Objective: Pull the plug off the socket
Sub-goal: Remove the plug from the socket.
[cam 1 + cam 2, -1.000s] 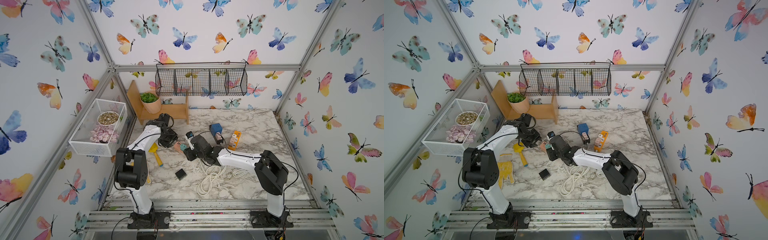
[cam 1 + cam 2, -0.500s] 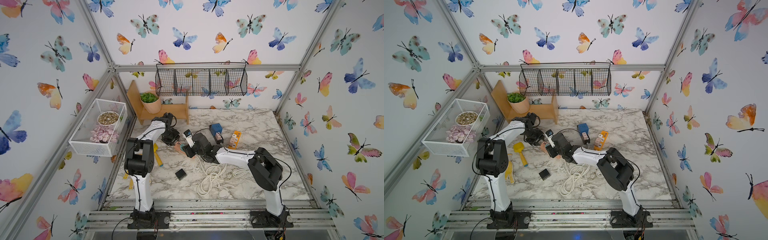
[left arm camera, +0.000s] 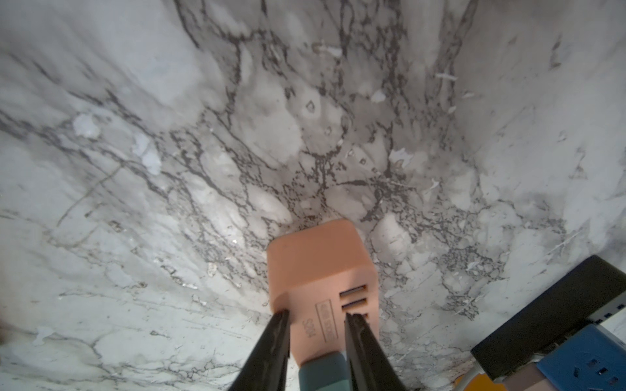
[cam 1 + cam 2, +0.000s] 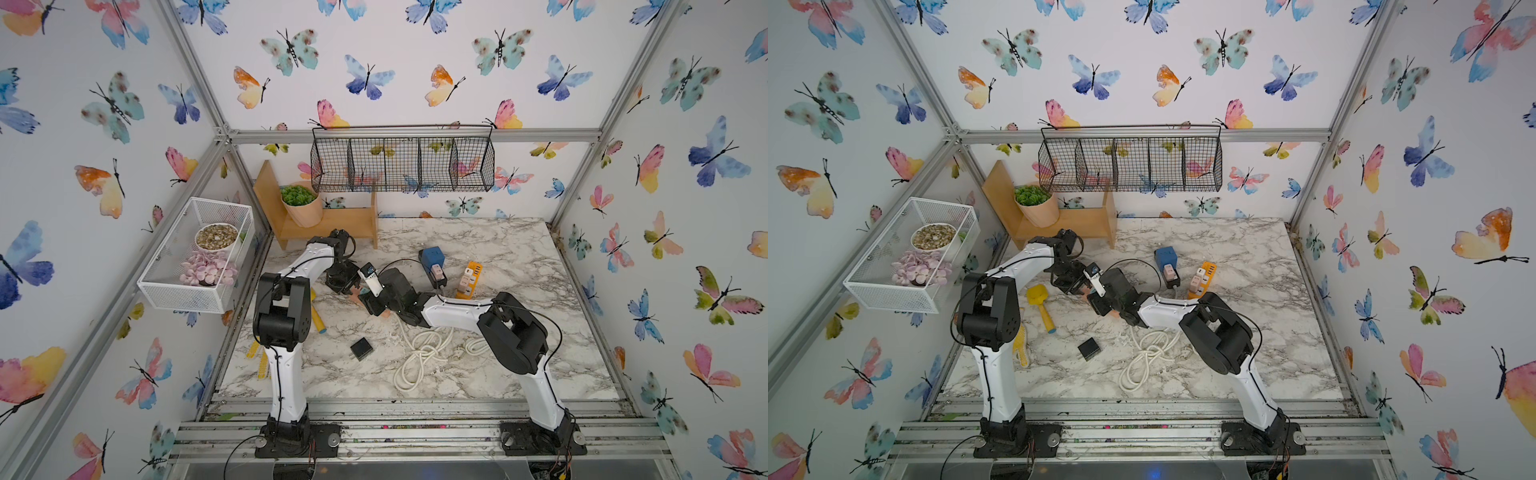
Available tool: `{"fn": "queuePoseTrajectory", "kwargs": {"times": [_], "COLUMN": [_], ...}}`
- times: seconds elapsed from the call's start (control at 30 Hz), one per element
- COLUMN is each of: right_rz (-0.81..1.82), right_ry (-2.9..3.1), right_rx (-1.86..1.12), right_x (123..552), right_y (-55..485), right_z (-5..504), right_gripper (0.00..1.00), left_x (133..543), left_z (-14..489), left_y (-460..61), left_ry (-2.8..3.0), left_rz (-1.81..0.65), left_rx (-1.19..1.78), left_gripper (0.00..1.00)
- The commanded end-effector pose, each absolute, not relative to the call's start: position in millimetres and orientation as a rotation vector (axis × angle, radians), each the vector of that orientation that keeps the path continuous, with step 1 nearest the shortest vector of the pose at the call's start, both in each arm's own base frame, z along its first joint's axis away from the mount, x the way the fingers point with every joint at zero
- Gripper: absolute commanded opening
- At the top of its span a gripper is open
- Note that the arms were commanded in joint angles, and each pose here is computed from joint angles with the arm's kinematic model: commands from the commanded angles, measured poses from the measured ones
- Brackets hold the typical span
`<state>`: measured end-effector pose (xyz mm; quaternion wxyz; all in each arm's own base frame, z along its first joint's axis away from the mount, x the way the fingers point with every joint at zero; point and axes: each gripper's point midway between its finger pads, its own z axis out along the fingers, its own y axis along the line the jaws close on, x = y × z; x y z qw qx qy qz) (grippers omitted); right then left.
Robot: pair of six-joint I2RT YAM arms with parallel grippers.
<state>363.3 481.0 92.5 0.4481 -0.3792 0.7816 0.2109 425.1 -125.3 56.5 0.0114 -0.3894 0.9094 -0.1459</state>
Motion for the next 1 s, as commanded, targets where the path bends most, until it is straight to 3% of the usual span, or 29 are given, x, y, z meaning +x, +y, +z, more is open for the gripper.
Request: {"fn": "queuePoseTrajectory", "kwargs": {"times": [0.0, 0.7, 0.77, 0.97], "right_rz": [0.488, 0.393, 0.386, 0.37], "right_ry": [1.927, 1.964, 1.957, 1.903], "right_rx": [-0.923, -0.999, -1.012, -1.051], "right_x": [374, 375, 374, 374], "right_y": [482, 474, 474, 474], "right_z": [93, 70, 70, 84], "right_gripper": [0.61, 0.42, 0.38, 0.1], "left_x": [408, 398, 397, 395], "left_z": [34, 17, 16, 12], "left_y": [-119, -118, -117, -116], "left_ry": [2.889, 2.937, 2.937, 2.944], "left_rz": [-0.343, -0.216, -0.204, -0.178], "left_rx": [-1.257, -1.259, -1.259, -1.258], "left_gripper": [0.32, 0.32, 0.32, 0.32]}}
